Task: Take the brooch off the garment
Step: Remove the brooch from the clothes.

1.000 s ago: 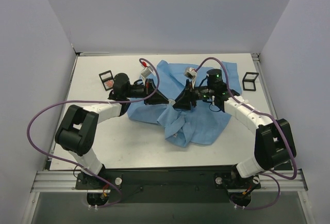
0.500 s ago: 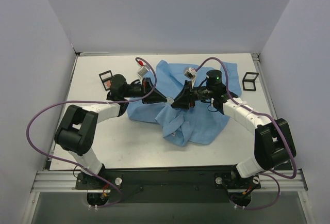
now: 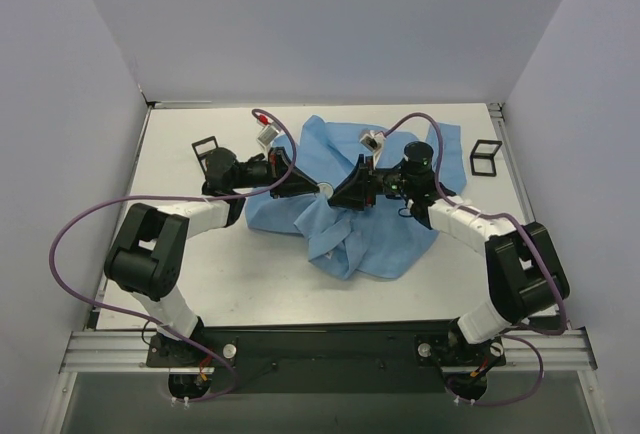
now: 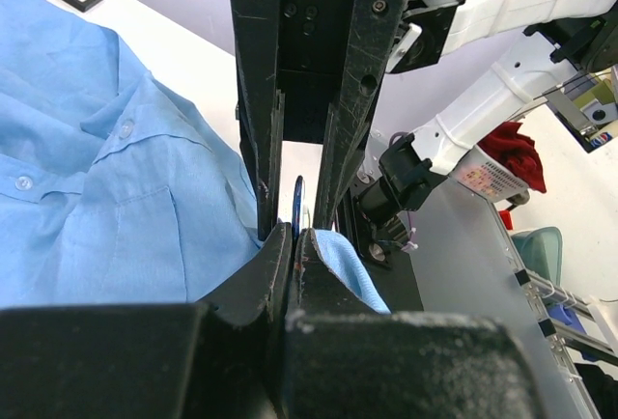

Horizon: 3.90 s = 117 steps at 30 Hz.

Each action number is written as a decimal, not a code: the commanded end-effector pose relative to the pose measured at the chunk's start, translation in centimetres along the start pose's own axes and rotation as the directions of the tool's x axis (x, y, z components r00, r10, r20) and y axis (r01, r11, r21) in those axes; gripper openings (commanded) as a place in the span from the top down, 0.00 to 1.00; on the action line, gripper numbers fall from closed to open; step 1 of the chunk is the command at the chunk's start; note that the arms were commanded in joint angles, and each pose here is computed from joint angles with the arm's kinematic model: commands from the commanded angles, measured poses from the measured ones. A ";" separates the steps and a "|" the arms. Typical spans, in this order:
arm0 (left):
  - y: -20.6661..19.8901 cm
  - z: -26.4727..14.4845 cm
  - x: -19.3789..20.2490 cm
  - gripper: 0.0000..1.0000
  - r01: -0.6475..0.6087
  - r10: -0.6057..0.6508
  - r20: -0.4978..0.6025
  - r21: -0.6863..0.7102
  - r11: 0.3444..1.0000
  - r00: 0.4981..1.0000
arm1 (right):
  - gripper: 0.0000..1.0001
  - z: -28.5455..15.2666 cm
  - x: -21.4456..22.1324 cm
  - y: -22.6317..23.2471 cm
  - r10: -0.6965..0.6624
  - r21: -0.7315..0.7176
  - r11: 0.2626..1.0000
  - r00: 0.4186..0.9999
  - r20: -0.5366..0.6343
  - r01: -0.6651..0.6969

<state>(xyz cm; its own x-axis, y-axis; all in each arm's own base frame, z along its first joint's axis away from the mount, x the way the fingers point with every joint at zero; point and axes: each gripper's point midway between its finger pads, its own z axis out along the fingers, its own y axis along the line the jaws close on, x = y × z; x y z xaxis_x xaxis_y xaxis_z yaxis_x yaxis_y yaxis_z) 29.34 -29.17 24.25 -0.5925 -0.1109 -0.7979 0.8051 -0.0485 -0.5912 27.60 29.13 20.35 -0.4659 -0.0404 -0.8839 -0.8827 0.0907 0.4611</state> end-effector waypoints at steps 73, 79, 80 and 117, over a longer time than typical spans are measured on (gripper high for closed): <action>1.2 1.0 3.5 0.39 -0.220 0.202 -0.270 -0.038 0.975 0.941 | 1.00 -0.2 4.4 3.0 -0.148 -0.157 0.985 0.824 -0.547 0.073; 0.6 1.7 3.4 0.39 -0.201 0.192 -0.279 -0.002 0.980 0.941 | 1.00 -0.4 4.6 2.8 -0.142 -0.148 0.986 0.821 -0.553 0.071; 0.4 1.7 3.8 0.40 -0.181 0.175 -0.291 0.006 0.984 0.941 | 1.00 -0.4 4.6 2.7 -0.142 -0.146 0.987 0.821 -0.554 0.072; -0.4 2.4 6.9 0.71 -0.228 0.231 -0.437 0.060 0.972 0.869 | 1.00 -0.5 4.4 1.8 -0.122 -0.116 0.991 0.825 -0.551 0.069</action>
<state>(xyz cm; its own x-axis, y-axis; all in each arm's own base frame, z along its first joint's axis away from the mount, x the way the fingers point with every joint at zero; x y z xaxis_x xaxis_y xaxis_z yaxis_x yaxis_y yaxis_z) 24.87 -31.68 18.83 -0.3828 0.3182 -0.8673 0.9018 -0.0751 -0.4256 23.76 28.25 15.68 -0.3197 -0.6265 -0.7108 -0.9100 -0.0060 0.4146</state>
